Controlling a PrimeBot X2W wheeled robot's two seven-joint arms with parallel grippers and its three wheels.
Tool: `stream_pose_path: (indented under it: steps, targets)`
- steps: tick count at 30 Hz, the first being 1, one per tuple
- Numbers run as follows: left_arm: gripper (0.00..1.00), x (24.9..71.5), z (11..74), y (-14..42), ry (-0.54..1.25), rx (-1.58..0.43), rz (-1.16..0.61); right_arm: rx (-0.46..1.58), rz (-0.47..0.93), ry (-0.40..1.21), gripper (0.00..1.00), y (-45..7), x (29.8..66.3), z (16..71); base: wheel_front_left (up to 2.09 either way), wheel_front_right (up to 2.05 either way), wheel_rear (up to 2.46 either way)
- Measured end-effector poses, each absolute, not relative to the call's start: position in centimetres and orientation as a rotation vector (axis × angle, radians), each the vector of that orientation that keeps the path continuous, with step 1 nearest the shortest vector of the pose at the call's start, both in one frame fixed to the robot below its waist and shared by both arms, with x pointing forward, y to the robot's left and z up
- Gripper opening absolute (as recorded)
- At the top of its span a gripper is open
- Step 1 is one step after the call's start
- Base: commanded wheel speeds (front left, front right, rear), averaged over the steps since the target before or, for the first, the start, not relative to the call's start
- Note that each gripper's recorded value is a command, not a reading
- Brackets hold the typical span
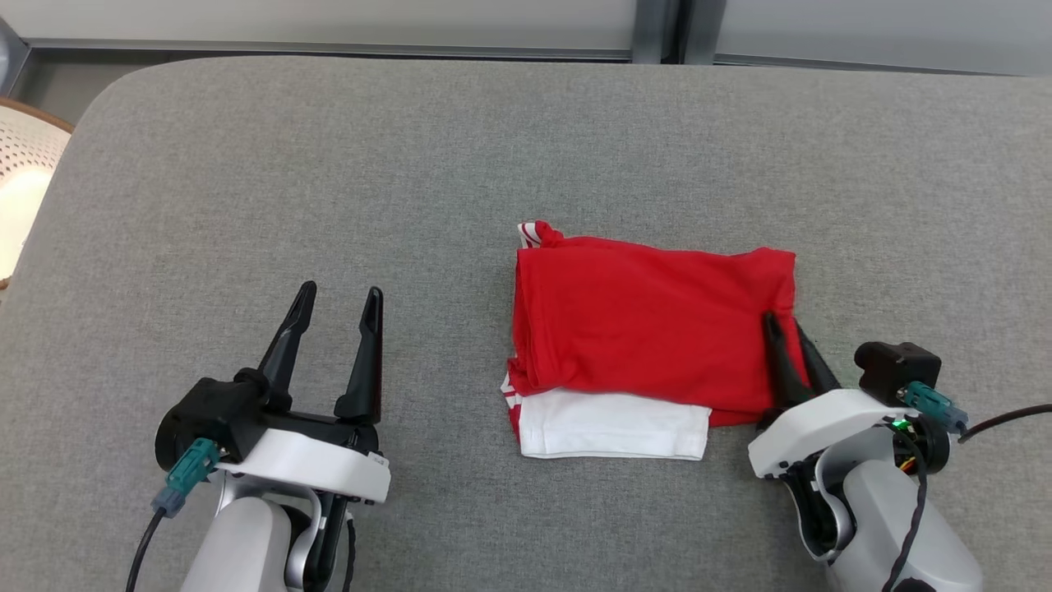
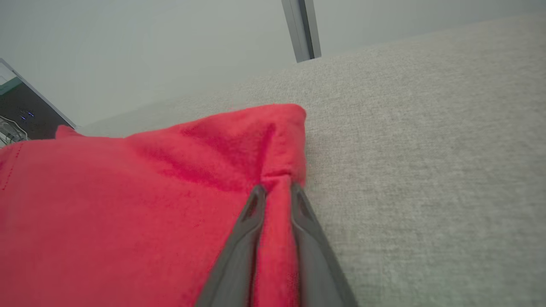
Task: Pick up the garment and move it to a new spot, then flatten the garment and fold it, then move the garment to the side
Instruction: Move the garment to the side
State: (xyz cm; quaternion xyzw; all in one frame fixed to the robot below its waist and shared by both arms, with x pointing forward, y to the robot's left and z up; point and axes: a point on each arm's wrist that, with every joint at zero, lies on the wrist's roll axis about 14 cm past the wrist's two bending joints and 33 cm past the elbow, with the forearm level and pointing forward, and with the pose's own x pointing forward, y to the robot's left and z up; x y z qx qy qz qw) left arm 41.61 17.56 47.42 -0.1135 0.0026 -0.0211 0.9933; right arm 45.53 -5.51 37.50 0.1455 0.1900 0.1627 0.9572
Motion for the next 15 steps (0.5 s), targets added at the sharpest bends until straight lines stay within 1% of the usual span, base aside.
stream_pose_path:
  steps: [3,6,11,12,13,14,15]
  targets:
    - [1.00,41.8,47.6,17.1,-0.001,-0.230,-0.057,0.280,0.328,0.370,0.00,-5.8,45.6,37.9,0.00,0.00,0.00]
    - [1.00,42.2,48.1,15.4,-0.012,-0.193,-0.112,0.192,0.327,0.341,0.00,-7.3,45.6,38.5,0.00,0.00,0.00]
    - [1.00,43.0,48.7,12.2,-0.032,-0.175,-0.213,-0.037,0.349,0.236,0.00,-11.0,47.1,41.4,0.00,0.00,0.00]
    - [1.00,43.0,48.7,12.2,-0.032,-0.175,-0.213,-0.037,0.349,0.236,0.00,-11.0,47.1,41.4,0.00,0.00,0.00]
    - [1.00,43.3,48.9,10.5,-0.041,-0.165,-0.264,-0.110,0.331,0.191,0.00,-13.1,47.8,42.9,0.00,0.00,0.00]
    - [1.00,43.3,48.9,10.5,-0.041,-0.165,-0.264,-0.110,0.331,0.191,0.00,-13.1,47.8,42.9,0.00,0.00,0.00]
    - [1.00,43.8,49.3,8.9,-0.054,-0.169,-0.312,-0.182,0.311,0.143,0.00,-15.4,48.6,44.7,0.00,0.00,0.00]
